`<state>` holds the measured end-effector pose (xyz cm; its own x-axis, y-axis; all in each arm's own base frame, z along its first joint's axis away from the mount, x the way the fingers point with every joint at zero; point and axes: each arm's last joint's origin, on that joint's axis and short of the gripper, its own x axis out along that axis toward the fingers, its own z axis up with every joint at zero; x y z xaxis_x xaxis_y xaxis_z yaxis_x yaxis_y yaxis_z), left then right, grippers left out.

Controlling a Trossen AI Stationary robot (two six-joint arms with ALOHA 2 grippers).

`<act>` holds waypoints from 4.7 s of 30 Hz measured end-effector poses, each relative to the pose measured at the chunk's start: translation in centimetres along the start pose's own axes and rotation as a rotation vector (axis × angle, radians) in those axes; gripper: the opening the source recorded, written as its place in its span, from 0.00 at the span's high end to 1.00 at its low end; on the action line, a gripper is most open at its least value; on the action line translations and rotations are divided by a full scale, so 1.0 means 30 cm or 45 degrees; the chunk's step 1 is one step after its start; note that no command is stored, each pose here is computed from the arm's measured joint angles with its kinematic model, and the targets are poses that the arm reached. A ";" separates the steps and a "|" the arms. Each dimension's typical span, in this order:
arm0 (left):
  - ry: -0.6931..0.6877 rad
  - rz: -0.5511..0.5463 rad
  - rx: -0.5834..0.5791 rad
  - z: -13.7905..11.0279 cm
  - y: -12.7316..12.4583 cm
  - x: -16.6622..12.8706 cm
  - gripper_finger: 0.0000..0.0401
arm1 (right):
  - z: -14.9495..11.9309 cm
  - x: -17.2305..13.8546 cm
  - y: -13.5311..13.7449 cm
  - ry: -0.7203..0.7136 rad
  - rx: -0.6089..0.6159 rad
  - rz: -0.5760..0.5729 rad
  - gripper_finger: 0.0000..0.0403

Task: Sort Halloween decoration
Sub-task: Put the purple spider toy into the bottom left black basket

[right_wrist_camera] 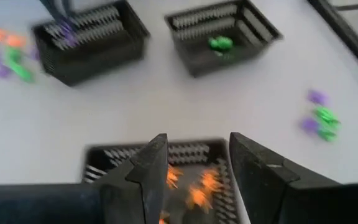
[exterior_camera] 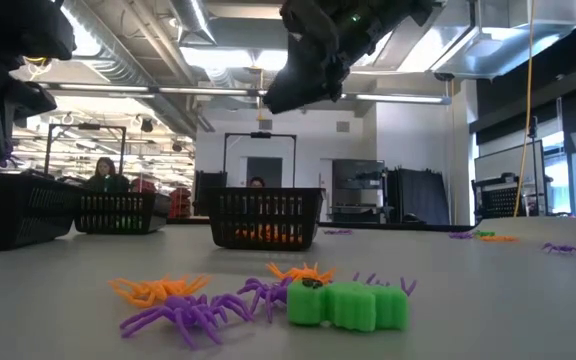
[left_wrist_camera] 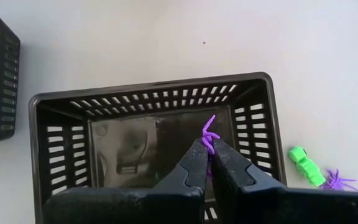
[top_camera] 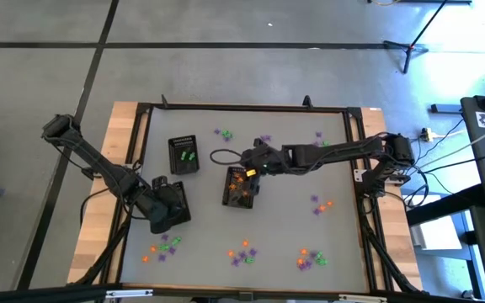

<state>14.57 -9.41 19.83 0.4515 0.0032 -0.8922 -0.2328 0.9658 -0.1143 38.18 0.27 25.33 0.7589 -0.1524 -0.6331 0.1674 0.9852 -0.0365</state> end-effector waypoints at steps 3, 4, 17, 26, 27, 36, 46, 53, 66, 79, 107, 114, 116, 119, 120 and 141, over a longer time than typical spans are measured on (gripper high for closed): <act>-0.002 0.002 0.000 0.000 0.000 0.000 1.00 | -0.026 -0.008 -0.015 0.102 -0.059 -0.146 0.58; -0.001 0.001 0.000 0.000 0.000 0.000 1.00 | -0.032 -0.010 -0.020 0.126 -0.072 -0.181 0.58; 0.177 -0.172 0.012 -0.013 -0.014 -0.001 1.00 | -0.025 -0.139 -0.188 0.232 0.028 -0.156 0.58; 0.190 -0.242 0.089 0.000 -0.025 -0.015 0.92 | -0.027 -0.162 -0.303 0.233 0.135 -0.165 0.58; 0.185 -0.243 0.089 0.002 -0.026 -0.018 0.90 | -0.029 -0.160 -0.313 0.237 0.141 -0.162 0.58; 0.162 -0.227 0.086 0.008 -0.026 -0.021 0.70 | -0.080 -0.149 -0.448 0.252 0.234 -0.122 0.58; 0.083 -0.176 0.181 0.032 -0.009 -0.014 0.67 | -0.315 -0.032 -0.611 0.283 0.434 -0.205 0.58; -0.001 -0.114 0.209 0.049 -0.002 -0.011 0.67 | -0.377 0.064 -0.646 0.387 0.470 -0.297 0.58; -0.041 -0.071 0.202 0.053 0.001 -0.011 0.67 | -0.399 0.181 -0.653 0.453 0.466 -0.279 0.58; -0.042 -0.071 0.202 0.053 0.001 -0.011 0.67 | -0.406 0.187 -0.620 0.525 0.431 -0.275 0.87; -0.950 0.305 -0.066 0.192 -0.036 -0.069 0.67 | -0.096 -0.042 -0.112 -0.027 0.067 0.146 0.98; -1.187 0.351 -0.285 0.236 -0.041 -0.106 0.67 | -0.026 -0.073 0.026 -0.340 0.002 0.286 0.98; -1.180 0.331 -0.306 0.244 -0.035 -0.101 0.67 | -0.009 -0.084 0.051 -0.422 -0.005 0.315 0.98; -1.151 0.300 -0.361 0.259 -0.025 -0.076 0.67 | 0.010 -0.090 0.079 -0.521 -0.009 0.348 0.98; -1.140 0.290 -0.374 0.264 -0.023 -0.066 0.67 | 0.013 -0.092 0.086 -0.538 -0.010 0.356 0.98; -1.076 -0.052 -0.226 0.370 -0.022 0.016 0.67 | -0.017 -0.025 0.106 -0.495 -0.019 0.361 0.98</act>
<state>24.50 -7.17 24.31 0.9351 0.2294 -0.2702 -0.3021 0.9146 -0.2687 37.82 3.55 25.30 0.9529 0.1070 -0.2838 -0.0868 0.9928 0.0830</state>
